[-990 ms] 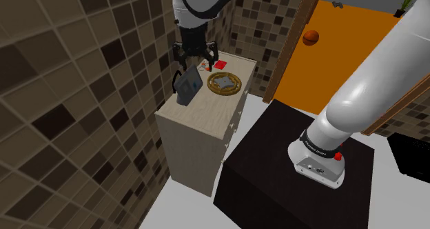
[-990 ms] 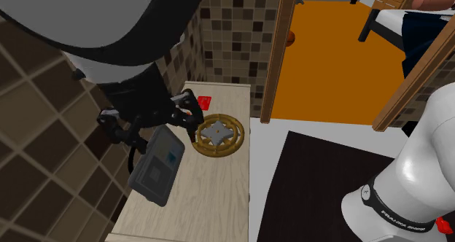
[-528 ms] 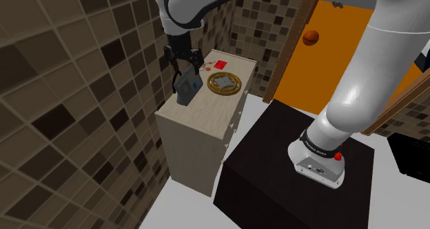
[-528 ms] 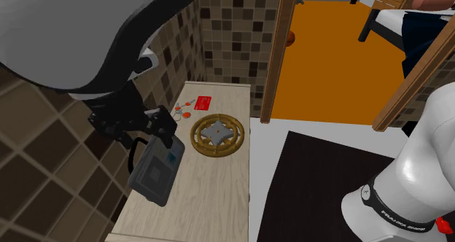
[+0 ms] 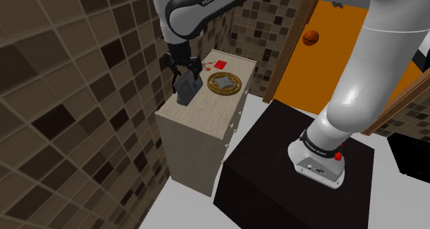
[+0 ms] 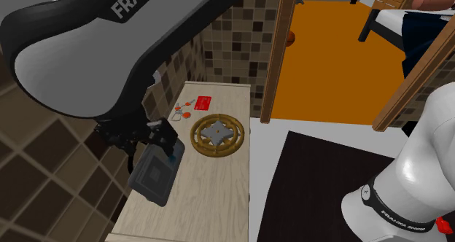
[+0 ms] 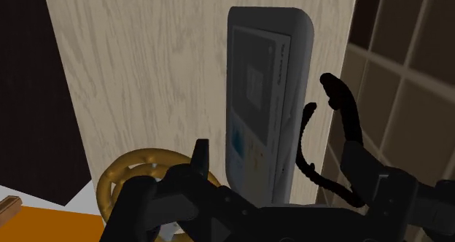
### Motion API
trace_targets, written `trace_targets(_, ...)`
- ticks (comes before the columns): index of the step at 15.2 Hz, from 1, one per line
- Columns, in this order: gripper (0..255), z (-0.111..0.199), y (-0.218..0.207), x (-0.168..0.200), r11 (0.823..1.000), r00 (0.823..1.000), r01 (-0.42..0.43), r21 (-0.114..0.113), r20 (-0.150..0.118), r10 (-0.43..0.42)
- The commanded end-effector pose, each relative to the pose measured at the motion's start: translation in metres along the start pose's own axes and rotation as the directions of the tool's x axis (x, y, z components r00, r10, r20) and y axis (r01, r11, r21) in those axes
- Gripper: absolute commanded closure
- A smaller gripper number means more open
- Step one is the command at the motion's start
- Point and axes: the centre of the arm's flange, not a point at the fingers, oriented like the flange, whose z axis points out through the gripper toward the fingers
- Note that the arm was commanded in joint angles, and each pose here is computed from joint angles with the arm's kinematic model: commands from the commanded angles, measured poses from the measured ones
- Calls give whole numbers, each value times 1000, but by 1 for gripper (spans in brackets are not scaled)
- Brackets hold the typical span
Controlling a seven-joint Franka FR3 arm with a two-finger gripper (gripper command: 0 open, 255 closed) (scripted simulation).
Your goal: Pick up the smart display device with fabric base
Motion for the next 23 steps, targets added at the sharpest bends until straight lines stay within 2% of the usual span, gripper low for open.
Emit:
trace_targets(1,255,4,0,0,1000,1000,-1,-6,1,1)
trace_targets(10,255,4,0,1,1000,1000,-1,-6,1,1)
trace_targets(23,255,-64,9,5,1000,1000,-1,-6,1,1)
